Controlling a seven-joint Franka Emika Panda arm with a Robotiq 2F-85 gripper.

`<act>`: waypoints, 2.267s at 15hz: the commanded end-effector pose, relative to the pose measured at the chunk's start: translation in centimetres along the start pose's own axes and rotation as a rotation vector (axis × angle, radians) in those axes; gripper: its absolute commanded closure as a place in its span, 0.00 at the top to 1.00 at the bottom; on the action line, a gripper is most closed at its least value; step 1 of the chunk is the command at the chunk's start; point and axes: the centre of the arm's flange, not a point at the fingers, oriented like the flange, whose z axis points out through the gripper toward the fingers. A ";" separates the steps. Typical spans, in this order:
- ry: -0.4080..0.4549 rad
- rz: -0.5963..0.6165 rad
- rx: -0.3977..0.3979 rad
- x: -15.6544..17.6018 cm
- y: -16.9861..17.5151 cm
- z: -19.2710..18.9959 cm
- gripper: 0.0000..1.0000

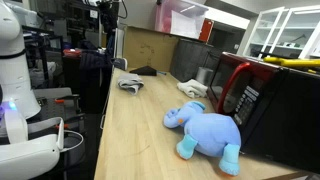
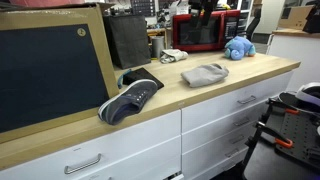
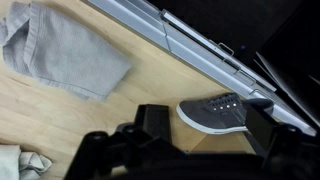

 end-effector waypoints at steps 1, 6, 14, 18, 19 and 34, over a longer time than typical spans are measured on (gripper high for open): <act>0.000 0.000 0.000 0.0 0.0 0.0 1.00; 0.000 0.000 0.000 0.0 0.0 0.0 1.00; -0.023 0.057 -0.053 -0.3 0.5 0.1 1.00; -0.060 0.137 -0.093 -0.6 0.9 0.1 1.00; -0.069 0.160 -0.097 -0.7 1.0 0.2 1.00; -0.150 0.424 -0.224 22.0 -6.5 14.6 1.00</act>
